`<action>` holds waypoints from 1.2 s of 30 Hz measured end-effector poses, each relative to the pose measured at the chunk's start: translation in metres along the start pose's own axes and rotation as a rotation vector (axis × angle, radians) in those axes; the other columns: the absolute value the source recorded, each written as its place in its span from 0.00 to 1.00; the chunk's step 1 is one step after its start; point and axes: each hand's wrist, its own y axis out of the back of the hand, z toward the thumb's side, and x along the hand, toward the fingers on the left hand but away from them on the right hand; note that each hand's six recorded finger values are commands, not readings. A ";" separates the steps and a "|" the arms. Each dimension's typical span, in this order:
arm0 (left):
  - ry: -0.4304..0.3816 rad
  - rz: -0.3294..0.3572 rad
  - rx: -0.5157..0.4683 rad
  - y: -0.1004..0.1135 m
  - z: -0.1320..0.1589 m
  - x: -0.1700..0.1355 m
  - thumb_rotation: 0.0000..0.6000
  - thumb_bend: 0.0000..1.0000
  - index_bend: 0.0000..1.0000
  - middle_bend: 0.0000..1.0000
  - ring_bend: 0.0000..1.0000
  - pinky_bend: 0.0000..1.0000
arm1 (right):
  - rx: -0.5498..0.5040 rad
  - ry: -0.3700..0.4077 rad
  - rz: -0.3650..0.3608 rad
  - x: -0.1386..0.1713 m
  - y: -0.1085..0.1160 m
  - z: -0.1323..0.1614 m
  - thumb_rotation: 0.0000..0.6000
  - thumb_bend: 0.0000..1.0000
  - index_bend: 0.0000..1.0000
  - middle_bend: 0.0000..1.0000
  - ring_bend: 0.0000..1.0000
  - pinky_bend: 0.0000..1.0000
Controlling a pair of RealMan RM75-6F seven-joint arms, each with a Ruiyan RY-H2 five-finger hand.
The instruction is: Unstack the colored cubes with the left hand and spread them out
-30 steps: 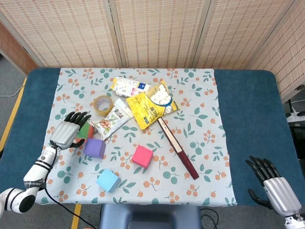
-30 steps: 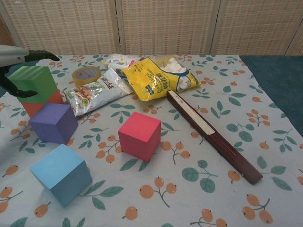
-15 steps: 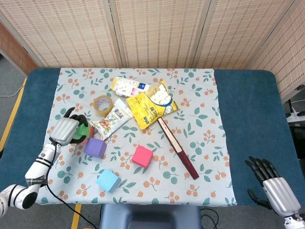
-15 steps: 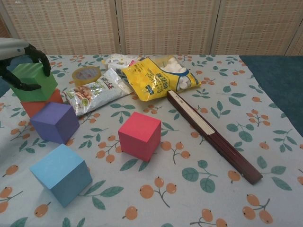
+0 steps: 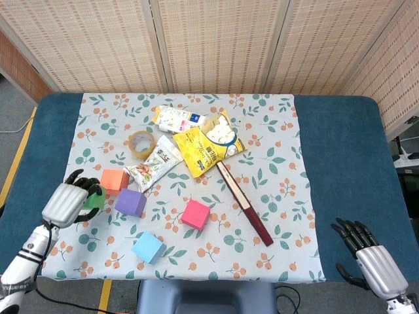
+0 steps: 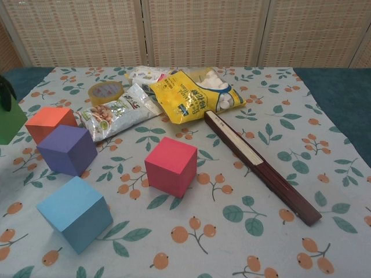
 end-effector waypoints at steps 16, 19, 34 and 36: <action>0.041 -0.148 -0.090 -0.068 0.001 -0.032 1.00 0.35 0.00 0.00 0.06 0.00 | -0.002 0.018 -0.019 0.005 0.003 0.004 1.00 0.29 0.00 0.00 0.00 0.00; 0.052 -0.132 -0.105 -0.063 0.000 -0.040 1.00 0.34 0.00 0.00 0.03 0.00 | -0.001 0.019 -0.016 0.005 0.003 0.004 1.00 0.29 0.00 0.00 0.00 0.00; 0.172 0.228 -0.141 -0.011 -0.027 -0.145 1.00 0.30 0.00 0.00 0.00 0.00 | 0.021 0.027 -0.197 0.007 0.021 0.008 1.00 0.29 0.00 0.00 0.00 0.00; 0.176 0.279 -0.129 -0.006 -0.027 -0.163 1.00 0.30 0.00 0.00 0.00 0.00 | 0.023 0.022 -0.215 0.007 0.021 0.007 1.00 0.29 0.00 0.00 0.00 0.00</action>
